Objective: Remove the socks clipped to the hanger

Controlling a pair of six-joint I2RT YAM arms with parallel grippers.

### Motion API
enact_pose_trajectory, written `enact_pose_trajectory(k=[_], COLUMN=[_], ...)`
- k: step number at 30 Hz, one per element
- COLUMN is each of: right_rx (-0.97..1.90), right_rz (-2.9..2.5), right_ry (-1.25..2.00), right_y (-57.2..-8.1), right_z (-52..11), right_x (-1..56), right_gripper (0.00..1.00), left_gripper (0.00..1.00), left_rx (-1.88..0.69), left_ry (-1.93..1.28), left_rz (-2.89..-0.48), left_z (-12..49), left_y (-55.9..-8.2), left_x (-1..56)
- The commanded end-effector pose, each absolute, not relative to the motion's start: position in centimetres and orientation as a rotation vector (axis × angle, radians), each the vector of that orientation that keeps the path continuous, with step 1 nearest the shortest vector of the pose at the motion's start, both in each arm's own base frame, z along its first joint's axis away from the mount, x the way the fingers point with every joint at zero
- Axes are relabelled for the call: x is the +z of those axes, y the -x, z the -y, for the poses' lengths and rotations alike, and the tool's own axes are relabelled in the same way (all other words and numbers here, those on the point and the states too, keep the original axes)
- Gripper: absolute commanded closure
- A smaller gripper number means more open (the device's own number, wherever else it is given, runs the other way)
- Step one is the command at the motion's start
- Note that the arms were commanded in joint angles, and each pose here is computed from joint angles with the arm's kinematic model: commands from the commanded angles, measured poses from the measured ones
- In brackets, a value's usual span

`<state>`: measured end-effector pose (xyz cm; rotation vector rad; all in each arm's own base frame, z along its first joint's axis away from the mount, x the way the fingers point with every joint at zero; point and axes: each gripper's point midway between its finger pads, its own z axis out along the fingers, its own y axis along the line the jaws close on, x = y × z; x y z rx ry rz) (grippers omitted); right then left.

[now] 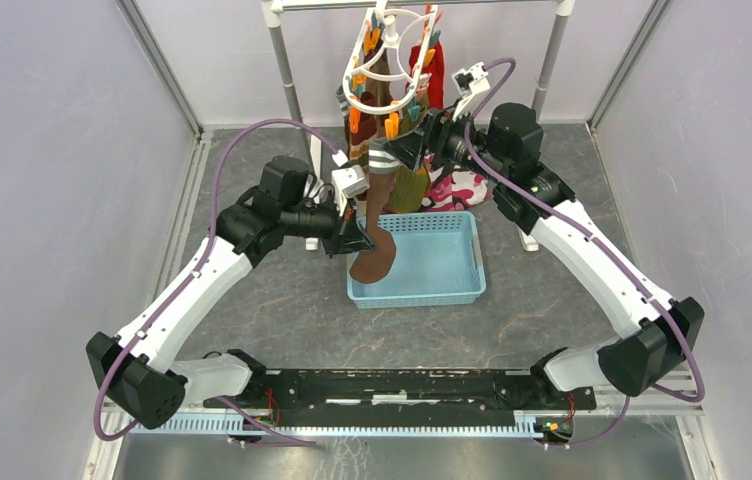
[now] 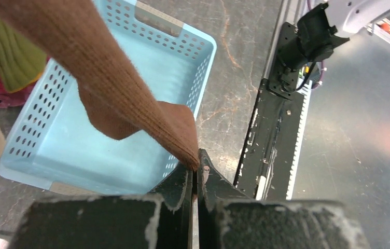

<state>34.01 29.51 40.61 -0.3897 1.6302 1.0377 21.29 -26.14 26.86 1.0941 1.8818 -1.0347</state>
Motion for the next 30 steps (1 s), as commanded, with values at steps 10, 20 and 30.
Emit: enact_pose_trajectory(k=[10, 20, 30], right_rx=[1.163, 1.209, 1.179], right_rz=[-1.438, -1.422, -1.435], right_ry=[0.466, 0.439, 0.412], right_y=[-34.7, -34.6, -34.7], right_z=[-31.8, -32.0, -31.2], right_x=[45.9, 46.2, 46.4], right_gripper=[0.38, 0.64, 0.87], left_gripper=[0.98, 0.98, 0.98], left_rx=[-1.113, -1.082, -1.001], left_ry=[-1.213, -1.195, -1.157], left_rz=[-1.724, -1.753, -1.802], left_z=[26.0, 26.0, 26.3], left_y=[-18.4, -19.2, -21.6], left_x=[30.5, 30.1, 28.3])
